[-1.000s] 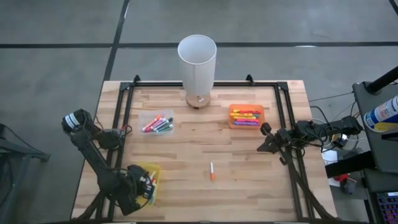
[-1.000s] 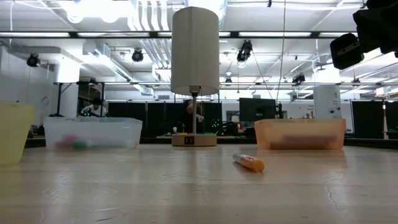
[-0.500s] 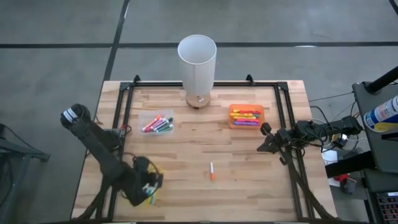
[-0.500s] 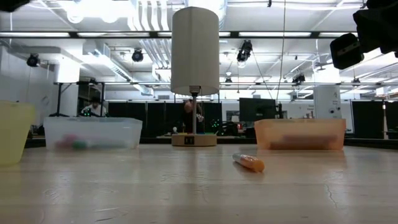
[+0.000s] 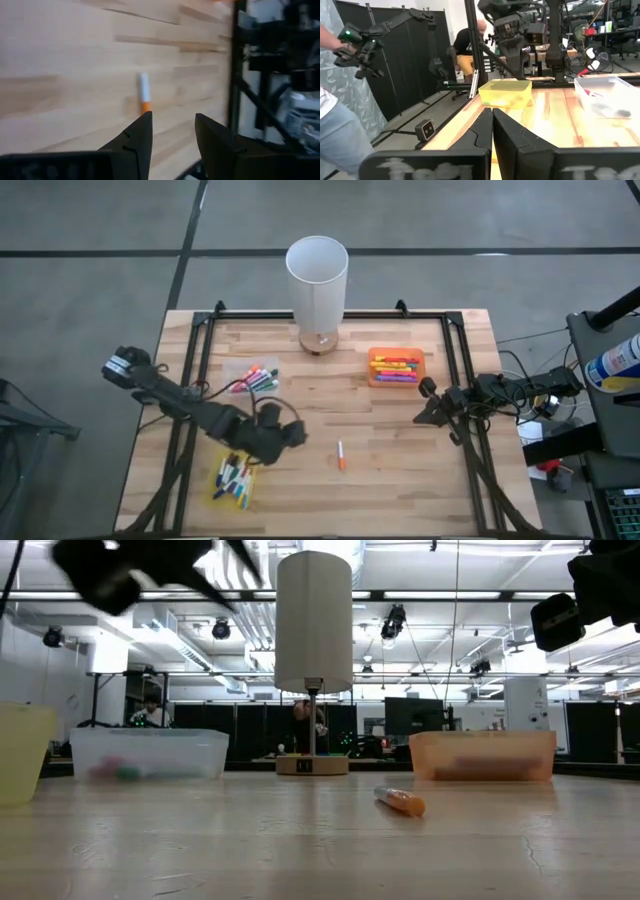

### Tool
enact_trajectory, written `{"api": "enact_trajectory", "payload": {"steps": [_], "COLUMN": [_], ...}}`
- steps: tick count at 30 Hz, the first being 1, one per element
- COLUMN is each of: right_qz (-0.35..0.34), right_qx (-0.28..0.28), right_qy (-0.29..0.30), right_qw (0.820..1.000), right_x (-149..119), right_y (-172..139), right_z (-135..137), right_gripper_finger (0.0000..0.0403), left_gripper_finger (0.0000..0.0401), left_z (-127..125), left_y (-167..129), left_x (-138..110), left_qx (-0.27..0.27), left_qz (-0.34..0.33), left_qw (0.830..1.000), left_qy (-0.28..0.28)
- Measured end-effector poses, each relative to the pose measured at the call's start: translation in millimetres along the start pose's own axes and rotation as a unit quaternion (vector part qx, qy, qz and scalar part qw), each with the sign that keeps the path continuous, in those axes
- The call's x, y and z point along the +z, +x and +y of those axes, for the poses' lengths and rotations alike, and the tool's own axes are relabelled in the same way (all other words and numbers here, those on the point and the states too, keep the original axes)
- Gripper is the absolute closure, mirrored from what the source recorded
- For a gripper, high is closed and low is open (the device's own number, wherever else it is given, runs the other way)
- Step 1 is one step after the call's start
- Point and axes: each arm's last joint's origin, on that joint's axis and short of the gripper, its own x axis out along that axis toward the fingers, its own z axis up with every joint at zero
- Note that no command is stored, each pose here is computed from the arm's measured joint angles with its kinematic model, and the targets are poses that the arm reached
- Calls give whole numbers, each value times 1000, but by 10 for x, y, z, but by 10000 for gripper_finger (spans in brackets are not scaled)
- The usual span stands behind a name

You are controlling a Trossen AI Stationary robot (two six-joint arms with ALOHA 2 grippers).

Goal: Pick & Place Markers
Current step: Put the small orange highlighter pen into the yellow bin

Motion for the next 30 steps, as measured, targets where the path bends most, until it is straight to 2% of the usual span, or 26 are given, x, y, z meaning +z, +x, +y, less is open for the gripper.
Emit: {"api": "enact_trajectory", "payload": {"steps": [8, 10, 14, 17, 22, 25, 30], "right_qz": [0, 0, 0, 0, 0, 0, 0], "right_qx": [0, 0, 0, 0, 0, 0, 0], "right_qy": [0, 0, 0, 0, 0, 0, 0], "right_qw": [1000, 1000, 1000, 1000, 1000, 1000, 1000], "right_x": [1, 0, 0, 0, 0, -1, 1], "right_y": [0, 0, 0, 0, 0, 0, 0], "right_z": [0, 0, 0, 0, 0, 0, 0], "right_gripper_finger": [394, 394, 394, 394, 394, 394, 394], "left_gripper_finger": [261, 261, 261, 261, 261, 261, 261], "left_z": [-376, -487, -667, -705, -545, -491, -449], "left_y": [556, 689, 935, 1061, 1238, 1387, 1590], "left_x": [206, 212, 168, 118, 80, 61, 5], "left_qx": [-55, -70, -65, -15, 131, 148, 148], "left_qz": [40, 54, 76, 99, 98, 98, 107], "left_qw": [998, 996, 993, 991, 977, 970, 969], "left_qy": [15, 24, 64, 89, 138, 166, 165]}}
